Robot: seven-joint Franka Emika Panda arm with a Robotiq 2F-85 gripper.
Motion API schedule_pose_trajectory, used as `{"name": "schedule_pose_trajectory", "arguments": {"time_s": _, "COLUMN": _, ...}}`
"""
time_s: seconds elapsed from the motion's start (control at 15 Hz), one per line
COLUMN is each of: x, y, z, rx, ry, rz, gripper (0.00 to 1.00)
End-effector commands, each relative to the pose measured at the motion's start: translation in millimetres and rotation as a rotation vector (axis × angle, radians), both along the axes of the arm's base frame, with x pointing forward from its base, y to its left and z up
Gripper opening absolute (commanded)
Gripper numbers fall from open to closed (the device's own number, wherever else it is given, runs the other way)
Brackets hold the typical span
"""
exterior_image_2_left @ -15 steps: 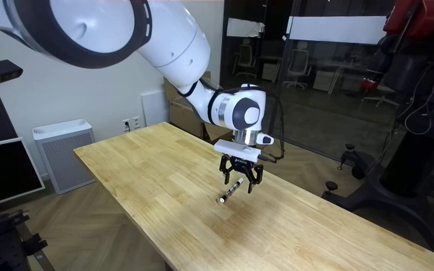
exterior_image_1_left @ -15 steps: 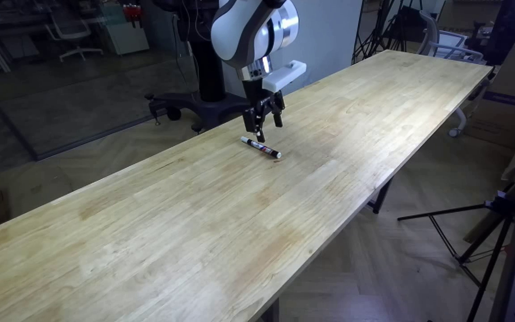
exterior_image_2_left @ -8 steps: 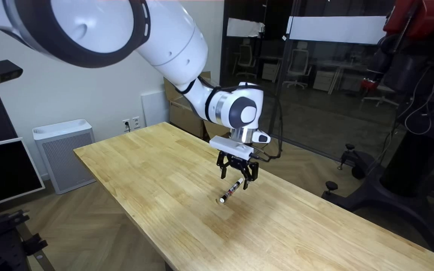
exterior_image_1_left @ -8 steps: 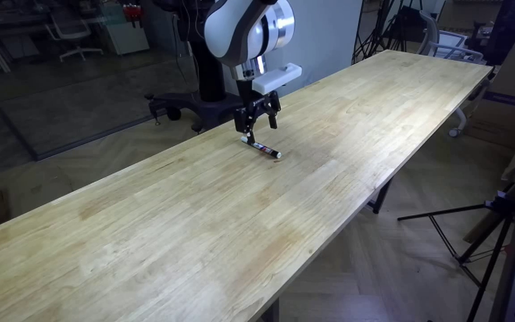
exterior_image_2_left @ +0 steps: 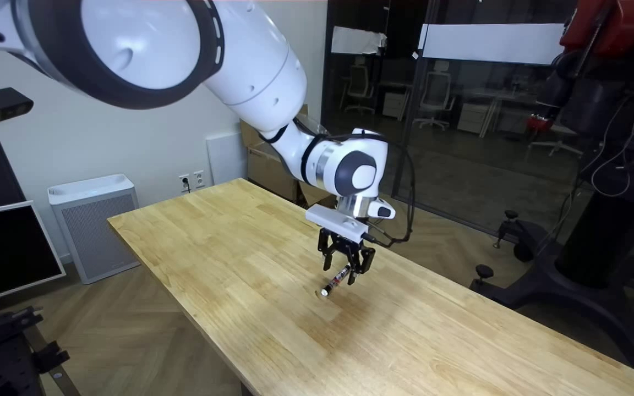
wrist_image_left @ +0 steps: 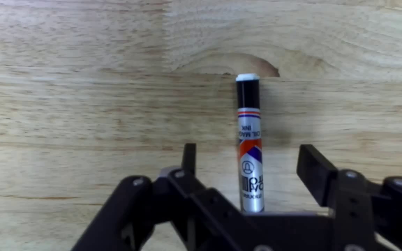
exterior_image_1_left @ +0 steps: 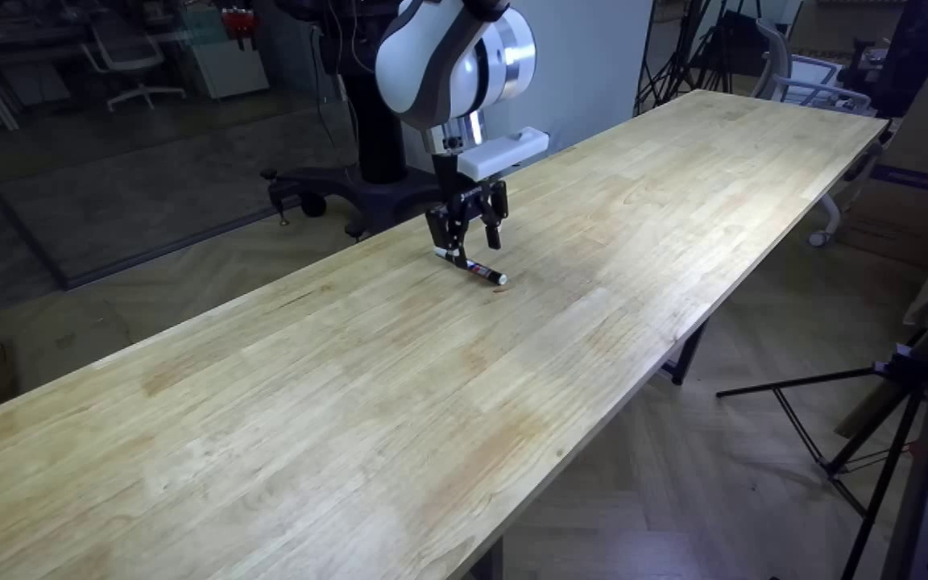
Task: Move the marker forwards
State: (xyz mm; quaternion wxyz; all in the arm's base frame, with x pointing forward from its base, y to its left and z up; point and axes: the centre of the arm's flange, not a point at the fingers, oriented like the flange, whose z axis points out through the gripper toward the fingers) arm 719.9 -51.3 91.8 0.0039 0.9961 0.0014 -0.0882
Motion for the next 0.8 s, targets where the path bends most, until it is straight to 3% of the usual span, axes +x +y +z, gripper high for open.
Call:
{"name": "schedule_pose_trajectory", "arguments": {"time_s": 0.0, "x": 9.4, "y": -4.8, "z": -5.9, "rx": 0.007, "ry": 0.004, "rz": -0.048, "gripper": 0.47}}
{"name": "schedule_pose_trajectory", "arguments": {"time_s": 0.4, "x": 7.2, "y": -7.5, "z": -6.6, "rx": 0.010, "ry": 0.002, "rz": -0.059, "gripper": 0.05}}
{"name": "schedule_pose_trajectory", "arguments": {"time_s": 0.53, "x": 7.4, "y": -7.7, "z": -6.0, "rx": 0.010, "ry": 0.001, "rz": -0.059, "gripper": 0.00}}
{"name": "schedule_pose_trajectory", "arguments": {"time_s": 0.73, "x": 5.4, "y": -8.8, "z": -10.1, "rx": 0.011, "ry": 0.012, "rz": -0.063, "gripper": 0.04}}
